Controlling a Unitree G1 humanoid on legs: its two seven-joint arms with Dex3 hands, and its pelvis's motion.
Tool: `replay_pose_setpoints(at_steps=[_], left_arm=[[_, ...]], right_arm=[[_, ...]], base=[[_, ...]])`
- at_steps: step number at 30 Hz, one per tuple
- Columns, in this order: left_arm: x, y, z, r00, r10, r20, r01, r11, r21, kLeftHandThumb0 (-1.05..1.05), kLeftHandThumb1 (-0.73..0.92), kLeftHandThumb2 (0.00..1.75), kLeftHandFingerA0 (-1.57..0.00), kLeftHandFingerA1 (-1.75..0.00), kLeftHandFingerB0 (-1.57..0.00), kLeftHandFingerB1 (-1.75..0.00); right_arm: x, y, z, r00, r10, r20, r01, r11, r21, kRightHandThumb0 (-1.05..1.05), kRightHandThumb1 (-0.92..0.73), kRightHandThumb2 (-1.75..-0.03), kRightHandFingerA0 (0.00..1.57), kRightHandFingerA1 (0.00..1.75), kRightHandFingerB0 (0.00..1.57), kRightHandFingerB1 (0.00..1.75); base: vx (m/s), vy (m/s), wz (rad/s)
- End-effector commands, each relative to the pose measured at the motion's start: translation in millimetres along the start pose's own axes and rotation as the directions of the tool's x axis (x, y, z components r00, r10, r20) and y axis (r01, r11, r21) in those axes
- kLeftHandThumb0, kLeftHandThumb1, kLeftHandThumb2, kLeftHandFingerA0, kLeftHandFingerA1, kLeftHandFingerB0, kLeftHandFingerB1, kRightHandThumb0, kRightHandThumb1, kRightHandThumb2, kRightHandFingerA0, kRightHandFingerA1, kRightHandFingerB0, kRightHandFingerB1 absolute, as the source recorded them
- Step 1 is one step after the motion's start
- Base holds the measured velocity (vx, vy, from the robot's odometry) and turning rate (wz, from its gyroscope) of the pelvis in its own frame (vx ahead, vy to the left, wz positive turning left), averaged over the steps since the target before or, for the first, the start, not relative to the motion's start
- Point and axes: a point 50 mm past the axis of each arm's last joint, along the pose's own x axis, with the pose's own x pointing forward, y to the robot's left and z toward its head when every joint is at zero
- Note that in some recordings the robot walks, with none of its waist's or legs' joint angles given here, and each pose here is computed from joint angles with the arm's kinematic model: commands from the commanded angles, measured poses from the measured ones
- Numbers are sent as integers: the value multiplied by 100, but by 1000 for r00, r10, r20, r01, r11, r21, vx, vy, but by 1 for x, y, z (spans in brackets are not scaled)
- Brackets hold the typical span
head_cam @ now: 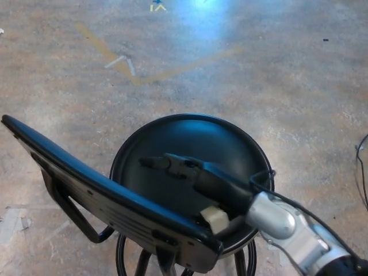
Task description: Use the right hand to rotate the back of the chair to its left.
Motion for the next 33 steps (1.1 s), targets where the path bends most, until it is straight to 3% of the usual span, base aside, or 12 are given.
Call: replay_pose_setpoints(at_steps=[1, 2, 4, 13, 14, 15, 16, 28, 31, 32, 33], left_arm=[[0, 2, -5, 1000, -3, -21, 3, 1000, -17, -48, 76, 63, -60, -49, -53, -43], [0, 2, -5, 1000, -10, -18, 10, 1000, -8, -54, 71, 61, -55, -46, -54, -42], [0, 2, -4, 1000, -18, -16, 18, 1000, 7, -54, 74, 62, -55, -47, -52, -42], [0, 3, -4, 1000, -14, -23, 14, 999, -37, -51, 75, 62, -57, -47, -52, -42], [0, 2, -4, 1000, -11, -23, 10, 999, -46, -47, 59, 100, -52, -64, -40, -56], [0, 2, -3, 1000, -10, -23, 8, 999, -51, -47, 59, 100, -52, -64, -40, -56], [0, 2, -3, 1000, -6, -20, 6, 999, -38, -48, 75, 62, -58, -49, -53, -43], [0, 4, -5, 1000, 0, -20, 0, 1000, 7, -48, 74, 62, -59, -48, -53, -42], [0, 4, -4, 1000, -11, -17, 11, 1000, 4, -55, 74, 62, -56, -46, -53, -41], [0, 4, -4, 1000, -11, -18, 11, 1000, 3, -53, 74, 62, -59, -48, -55, -42], [0, 4, -4, 1000, -8, -19, 8, 1000, 0, -53, 74, 62, -59, -48, -55, -42]], right_arm=[[11, 9, 5, 1000, 22, 4, -22, 1000, 3, -105, -70, -67, 0, 24, 0, 25], [13, 10, 5, 1000, 25, 4, -25, 1000, 1, -104, -75, -110, 0, 37, 0, 39], [15, 11, 6, 999, 32, 8, -32, 999, -4, -104, -75, -110, 0, 37, 0, 39], [15, 13, 7, 999, 28, 24, -28, 1000, -14, -105, -70, -109, 0, 37, 0, 37], [15, 13, 8, 999, 31, 24, -30, 999, -19, -105, -70, -109, 0, 37, 0, 38], [15, 13, 8, 999, 32, 23, -32, 999, -21, -105, -70, -109, 0, 37, 0, 38], [15, 13, 8, 999, 32, 24, -32, 999, -18, -105, -70, -110, 0, 37, 0, 38], [20, 15, 12, 998, 43, 37, -43, 999, -17, -105, -68, -107, 0, 36, 0, 37], [6, 0, -3, 999, -28, -15, 28, 1000, -4, -105, -63, -107, 0, 40, 0, 43], [2, -6, -7, 998, -51, -30, 50, 999, -12, -105, -75, -66, 0, 13, 0, 17], [-1, -10, -9, 997, -65, -41, 64, 998, -16, -105, -75, -66, 0, 13, 0, 17]], base=[[0, 0, 0], [0, 0, 0], [0, 0, 0], [0, 0, 0], [0, 0, 0], [0, 0, 0], [0, 0, 0], [0, 0, 0], [0, 0, 0], [0, 0, 0], [0, 0, 0]])
